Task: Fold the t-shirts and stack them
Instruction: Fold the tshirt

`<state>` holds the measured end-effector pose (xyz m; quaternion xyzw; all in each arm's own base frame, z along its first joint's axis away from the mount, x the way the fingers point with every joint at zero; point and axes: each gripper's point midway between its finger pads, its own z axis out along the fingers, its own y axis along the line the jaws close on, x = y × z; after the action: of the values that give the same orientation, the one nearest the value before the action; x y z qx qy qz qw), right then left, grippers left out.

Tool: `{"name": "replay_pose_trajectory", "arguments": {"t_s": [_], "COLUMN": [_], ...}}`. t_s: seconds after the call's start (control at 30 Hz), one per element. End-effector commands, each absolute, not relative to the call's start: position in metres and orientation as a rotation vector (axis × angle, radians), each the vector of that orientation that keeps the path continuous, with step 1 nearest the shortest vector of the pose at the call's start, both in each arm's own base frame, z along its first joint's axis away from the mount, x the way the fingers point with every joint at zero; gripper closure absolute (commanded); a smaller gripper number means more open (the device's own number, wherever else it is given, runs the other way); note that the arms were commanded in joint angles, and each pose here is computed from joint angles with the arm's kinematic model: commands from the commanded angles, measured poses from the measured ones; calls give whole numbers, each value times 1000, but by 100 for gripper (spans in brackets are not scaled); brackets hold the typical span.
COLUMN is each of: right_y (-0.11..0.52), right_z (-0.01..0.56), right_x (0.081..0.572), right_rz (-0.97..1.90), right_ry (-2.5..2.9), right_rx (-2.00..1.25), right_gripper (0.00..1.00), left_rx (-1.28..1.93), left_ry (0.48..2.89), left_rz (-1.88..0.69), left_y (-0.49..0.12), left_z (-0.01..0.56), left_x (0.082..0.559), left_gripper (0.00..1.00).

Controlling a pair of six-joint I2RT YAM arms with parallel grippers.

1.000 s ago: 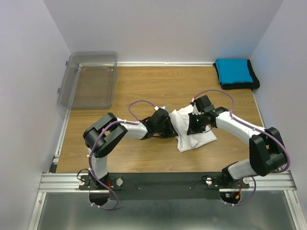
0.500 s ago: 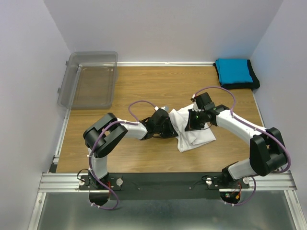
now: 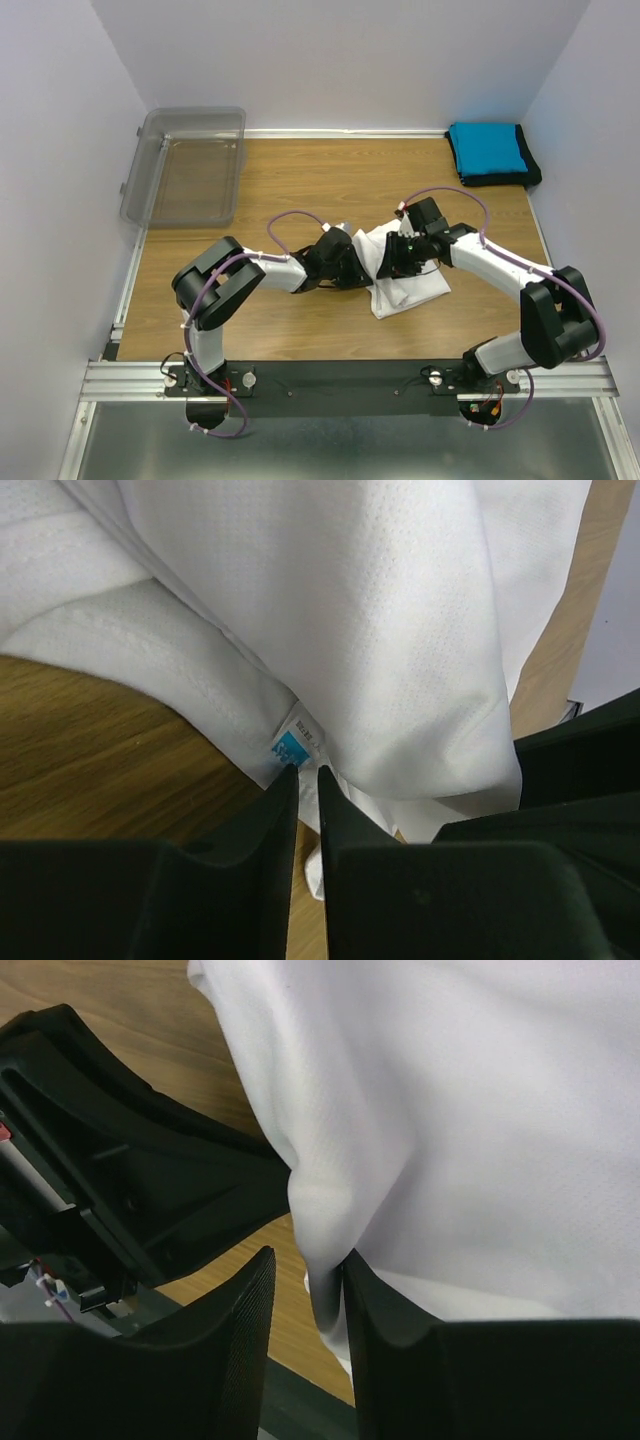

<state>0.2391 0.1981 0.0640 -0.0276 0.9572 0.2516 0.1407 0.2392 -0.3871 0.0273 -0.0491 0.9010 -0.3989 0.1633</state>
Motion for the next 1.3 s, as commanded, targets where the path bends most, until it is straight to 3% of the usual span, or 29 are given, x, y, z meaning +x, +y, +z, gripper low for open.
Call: {"name": "replay_pose_trajectory", "arguments": {"t_s": [0.0, 0.1, 0.47, 0.6, 0.87, 1.1, 1.27], "right_y": [208, 209, 225, 222, 229, 237, 224], "right_z": [83, 86, 71, 62, 49, 74, 91], "right_x": [242, 239, 213, 212, 201, 207, 213], "right_rz": [807, 828, 1056, 1030, 1086, 1104, 1011], "right_ry": [2699, 2694, 2687, 2698, 2731, 2648, 2574], "right_rx": [-102, -99, -63, -96, -163, -194, -118], "right_gripper": [59, 57, 57, 47, 45, 43, 43], "left_rx": [-168, -208, -432, -422, -351, -198, -80], "left_ry": [2556, 2540, 2419, 2401, 2326, 2305, 2317], "left_rz": [-1125, -1096, -779, -739, -792, -863, -925], "left_y": [-376, -366, -282, -271, -290, -333, -372], "left_z": [38, 48, 70, 77, 117, 143, 149], "left_x": [237, 238, 249, 248, 267, 293, 312], "left_gripper": [77, 70, 60, 60, 59, 60, 65]}}
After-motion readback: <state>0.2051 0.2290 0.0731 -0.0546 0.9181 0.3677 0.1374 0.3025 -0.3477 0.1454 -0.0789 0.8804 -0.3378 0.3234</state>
